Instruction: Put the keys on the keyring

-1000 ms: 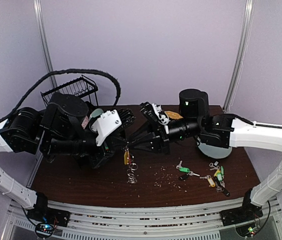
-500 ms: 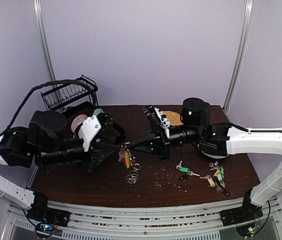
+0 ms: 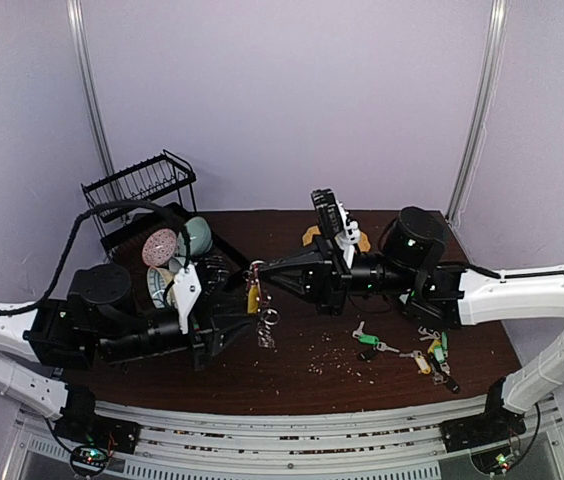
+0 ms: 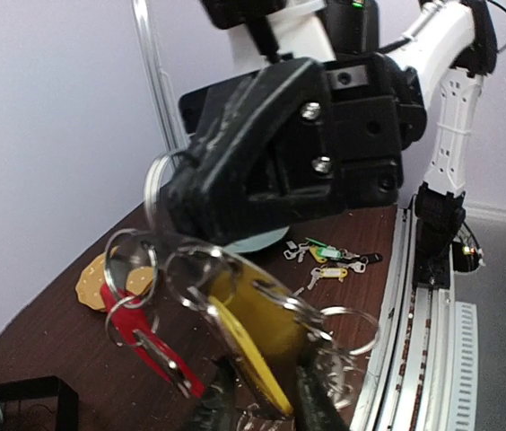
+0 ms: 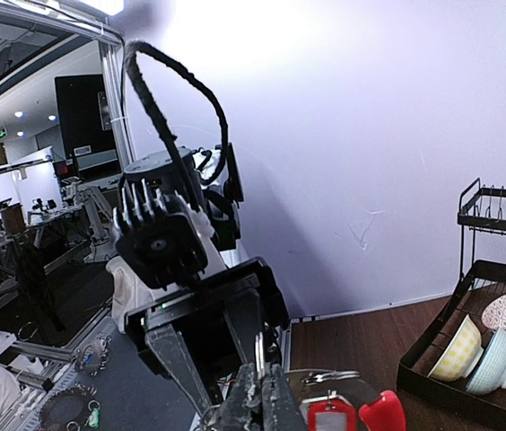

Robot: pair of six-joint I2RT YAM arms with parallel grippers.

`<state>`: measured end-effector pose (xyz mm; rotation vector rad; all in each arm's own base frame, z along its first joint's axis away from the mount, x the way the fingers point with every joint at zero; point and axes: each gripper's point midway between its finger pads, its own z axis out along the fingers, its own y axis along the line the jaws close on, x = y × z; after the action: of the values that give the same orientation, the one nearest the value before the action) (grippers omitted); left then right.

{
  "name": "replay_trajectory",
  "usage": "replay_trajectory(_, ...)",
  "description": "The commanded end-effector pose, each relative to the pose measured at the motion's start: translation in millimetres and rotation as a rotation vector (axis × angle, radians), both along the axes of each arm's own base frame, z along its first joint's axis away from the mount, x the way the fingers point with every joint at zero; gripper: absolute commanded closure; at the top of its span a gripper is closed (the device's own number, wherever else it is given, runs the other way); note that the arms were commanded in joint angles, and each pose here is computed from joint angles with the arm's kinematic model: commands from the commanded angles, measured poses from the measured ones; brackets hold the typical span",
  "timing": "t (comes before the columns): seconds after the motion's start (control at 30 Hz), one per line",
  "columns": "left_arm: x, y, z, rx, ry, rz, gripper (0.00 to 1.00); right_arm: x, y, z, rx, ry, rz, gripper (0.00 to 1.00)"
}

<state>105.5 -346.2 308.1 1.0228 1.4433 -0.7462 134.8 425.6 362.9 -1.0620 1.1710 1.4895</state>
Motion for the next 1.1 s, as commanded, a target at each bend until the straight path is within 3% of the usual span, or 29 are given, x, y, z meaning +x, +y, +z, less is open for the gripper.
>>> replay_trajectory(0.0,17,2,30,-0.103,-0.062,0.101,0.83,-3,-7,24,0.081,-0.010,-0.033,1.00)
replay_trajectory(0.1,14,0,35,-0.133,-0.080,0.078,0.84,-6,-6,23,0.081,-0.015,-0.033,1.00)
replay_trajectory(0.17,11,-2,36,-0.145,-0.084,0.059,1.00,-6,-7,23,0.082,-0.017,-0.037,1.00)
replay_trajectory(0.5,10,-15,9,-0.039,-0.041,0.036,1.00,-12,-26,57,0.280,0.082,-0.013,1.00)
replay_trajectory(0.67,6,-36,6,-0.028,-0.058,-0.009,1.00,-21,-16,52,0.290,0.054,-0.033,1.00)
replay_trajectory(0.77,10,-23,13,-0.049,-0.051,0.028,1.00,-9,-21,45,0.239,0.037,-0.093,1.00)
replay_trajectory(0.8,13,-14,16,-0.058,-0.048,0.051,0.92,-4,-19,36,0.187,0.020,-0.123,1.00)
replay_trajectory(0.87,13,3,22,-0.084,-0.044,0.070,0.66,10,-15,14,0.053,-0.013,-0.180,1.00)
replay_trajectory(0.97,5,22,30,-0.128,-0.029,0.047,0.41,40,-16,-10,-0.111,-0.008,-0.337,1.00)
replay_trajectory(1.07,6,38,24,-0.137,0.011,0.075,0.32,60,-30,-18,-0.141,0.033,-0.477,1.00)
